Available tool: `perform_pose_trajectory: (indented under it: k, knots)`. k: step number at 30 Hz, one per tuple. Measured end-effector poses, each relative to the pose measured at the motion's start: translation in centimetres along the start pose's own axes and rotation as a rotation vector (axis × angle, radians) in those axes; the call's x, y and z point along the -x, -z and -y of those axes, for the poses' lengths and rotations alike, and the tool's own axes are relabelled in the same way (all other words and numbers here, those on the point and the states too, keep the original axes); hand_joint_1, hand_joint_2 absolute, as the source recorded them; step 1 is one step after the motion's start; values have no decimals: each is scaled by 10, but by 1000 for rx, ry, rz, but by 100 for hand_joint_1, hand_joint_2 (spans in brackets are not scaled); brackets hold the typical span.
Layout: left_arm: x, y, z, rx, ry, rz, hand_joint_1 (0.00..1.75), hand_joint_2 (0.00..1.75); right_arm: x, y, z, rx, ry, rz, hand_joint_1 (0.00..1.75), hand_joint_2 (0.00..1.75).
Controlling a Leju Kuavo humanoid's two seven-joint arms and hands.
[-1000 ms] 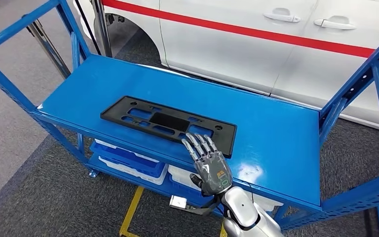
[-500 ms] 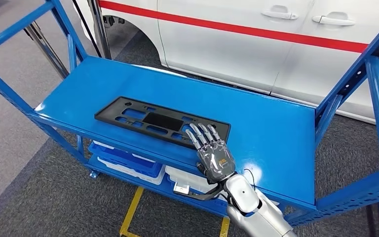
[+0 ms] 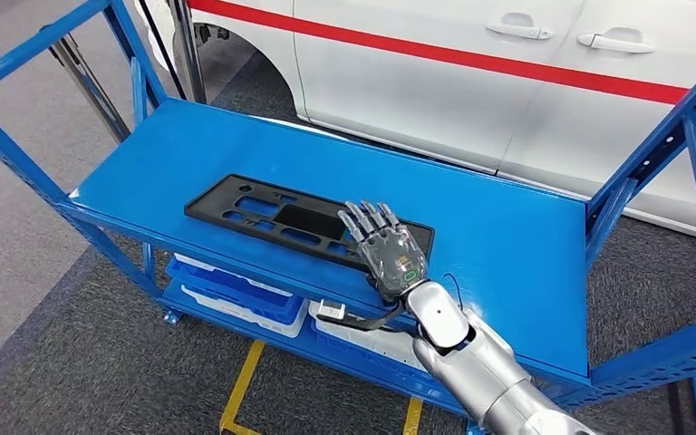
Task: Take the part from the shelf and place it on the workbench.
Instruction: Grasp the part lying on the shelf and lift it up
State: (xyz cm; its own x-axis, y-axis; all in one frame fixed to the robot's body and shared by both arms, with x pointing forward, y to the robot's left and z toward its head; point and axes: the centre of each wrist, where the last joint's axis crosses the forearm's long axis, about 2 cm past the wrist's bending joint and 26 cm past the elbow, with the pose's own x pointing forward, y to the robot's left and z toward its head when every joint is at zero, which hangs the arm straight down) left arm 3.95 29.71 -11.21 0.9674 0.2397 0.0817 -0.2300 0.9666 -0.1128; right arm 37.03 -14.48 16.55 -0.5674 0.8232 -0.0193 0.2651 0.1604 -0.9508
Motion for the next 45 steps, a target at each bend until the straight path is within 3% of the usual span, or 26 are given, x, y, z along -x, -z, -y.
perform_pose_trajectory:
  k: [25, 40, 41, 44, 45]
  knots:
    - [-3, -1, -8, 0, -10, 19, 0, 0, 24, 28, -3, -214, 136, -51, 0, 175]
    - [-4, -1, -10, -2, -23, 28, 0, 0, 30, 31, -5, -228, 154, -79, 2, 175]
    - [-4, -1, -10, -2, -23, 28, 0, 0, 29, 32, -5, -225, 154, -81, 37, 175]
    - [-4, -1, -10, -2, -25, 30, 0, 0, 28, 33, -5, -225, 152, -87, 165, 175]
    - [-4, -1, -10, -1, -25, 32, 0, 0, 27, 33, -5, -225, 152, -88, 174, 175]
